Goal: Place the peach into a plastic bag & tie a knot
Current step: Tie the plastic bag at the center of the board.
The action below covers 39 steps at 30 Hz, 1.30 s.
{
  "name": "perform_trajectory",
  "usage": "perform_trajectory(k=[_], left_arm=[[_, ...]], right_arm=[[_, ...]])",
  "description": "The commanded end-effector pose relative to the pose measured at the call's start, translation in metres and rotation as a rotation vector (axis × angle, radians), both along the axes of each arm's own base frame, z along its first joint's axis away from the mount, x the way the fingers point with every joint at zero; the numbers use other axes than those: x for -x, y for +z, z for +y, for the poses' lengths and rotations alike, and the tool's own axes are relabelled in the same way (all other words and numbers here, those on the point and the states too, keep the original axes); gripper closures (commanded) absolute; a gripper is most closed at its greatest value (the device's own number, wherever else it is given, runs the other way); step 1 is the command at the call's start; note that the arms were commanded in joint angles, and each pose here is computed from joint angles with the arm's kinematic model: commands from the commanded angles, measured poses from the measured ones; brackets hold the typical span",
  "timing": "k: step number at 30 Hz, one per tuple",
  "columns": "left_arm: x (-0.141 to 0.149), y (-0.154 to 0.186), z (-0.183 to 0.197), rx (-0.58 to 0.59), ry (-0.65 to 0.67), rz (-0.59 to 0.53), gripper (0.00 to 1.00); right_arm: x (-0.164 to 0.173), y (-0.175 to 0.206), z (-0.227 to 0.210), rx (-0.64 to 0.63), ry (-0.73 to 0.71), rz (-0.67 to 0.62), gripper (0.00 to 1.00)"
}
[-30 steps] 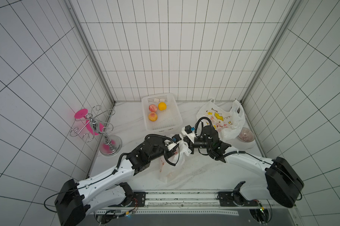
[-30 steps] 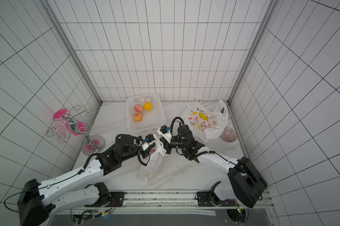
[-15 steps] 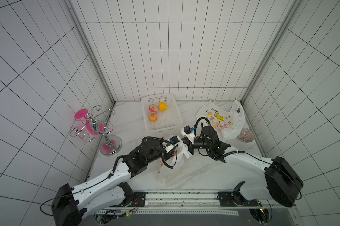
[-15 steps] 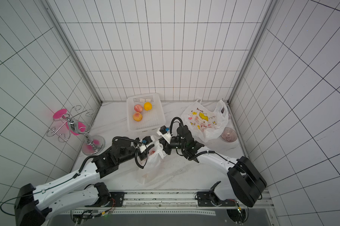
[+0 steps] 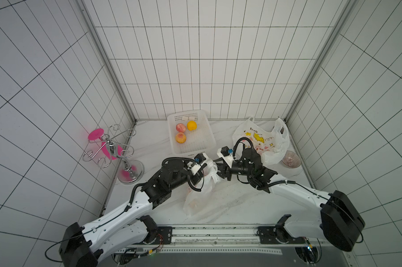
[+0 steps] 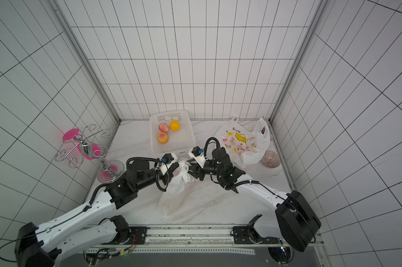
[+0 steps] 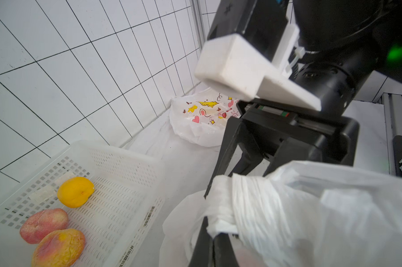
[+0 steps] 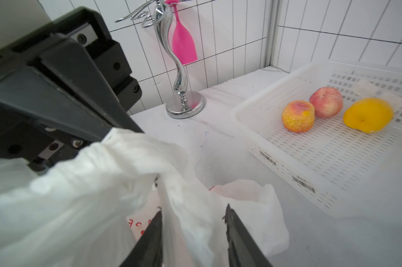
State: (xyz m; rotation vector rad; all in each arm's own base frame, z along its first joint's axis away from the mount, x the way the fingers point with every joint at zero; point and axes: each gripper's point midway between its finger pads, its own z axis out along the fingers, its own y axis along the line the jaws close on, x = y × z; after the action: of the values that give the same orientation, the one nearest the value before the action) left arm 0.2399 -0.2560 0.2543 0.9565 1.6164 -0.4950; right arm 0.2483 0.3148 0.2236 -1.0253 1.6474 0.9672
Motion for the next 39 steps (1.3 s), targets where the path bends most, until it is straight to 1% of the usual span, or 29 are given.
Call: perform_trajectory(k=[1, 4, 8, 9, 11, 15, 18, 21, 25, 29, 32, 34, 39], left_arm=[[0.000, 0.012, 0.005, 0.014, -0.001, 0.002, 1.00], [0.000, 0.011, 0.005, 0.013, -0.008, 0.014, 1.00], [-0.001, 0.011, 0.003, 0.009, -0.028, 0.037, 1.00], [-0.001, 0.011, 0.003, 0.007, -0.037, 0.047, 1.00], [0.001, 0.010, 0.002, -0.005, -0.052, 0.067, 1.00], [0.001, 0.008, 0.000, -0.027, -0.065, 0.102, 1.00], [0.002, 0.007, -0.002, -0.022, -0.076, 0.112, 1.00], [0.003, 0.006, -0.004, -0.019, -0.086, 0.123, 1.00], [0.004, 0.005, -0.005, -0.013, -0.088, 0.132, 1.00], [0.005, 0.006, -0.004, -0.006, -0.090, 0.125, 1.00], [0.006, 0.008, -0.004, 0.000, -0.097, 0.124, 1.00], [0.007, 0.008, -0.005, 0.005, -0.102, 0.127, 1.00], [0.010, 0.009, -0.006, 0.008, -0.119, 0.126, 1.00]], right_arm=[[-0.013, 0.018, -0.020, 0.054, -0.123, -0.002, 0.56], [-0.005, 0.015, -0.037, 0.086, -0.204, 0.095, 0.57], [0.010, 0.024, -0.066, 0.089, -0.363, 0.297, 0.60], [0.016, 0.029, -0.071, 0.087, -0.379, 0.337, 0.61], [0.033, 0.045, -0.075, 0.081, -0.372, 0.419, 0.60], [0.062, 0.067, -0.068, 0.086, -0.311, 0.519, 0.50], [0.077, 0.080, -0.058, 0.119, -0.266, 0.523, 0.43], [0.085, 0.088, -0.044, 0.161, -0.229, 0.508, 0.39], [0.093, 0.087, -0.024, 0.205, -0.188, 0.482, 0.37], [0.091, 0.076, -0.013, 0.235, -0.181, 0.468, 0.36], [0.083, 0.075, -0.011, 0.244, -0.205, 0.445, 0.36], [0.079, 0.078, -0.010, 0.239, -0.217, 0.432, 0.38], [0.078, 0.081, -0.005, 0.217, -0.205, 0.439, 0.50]])
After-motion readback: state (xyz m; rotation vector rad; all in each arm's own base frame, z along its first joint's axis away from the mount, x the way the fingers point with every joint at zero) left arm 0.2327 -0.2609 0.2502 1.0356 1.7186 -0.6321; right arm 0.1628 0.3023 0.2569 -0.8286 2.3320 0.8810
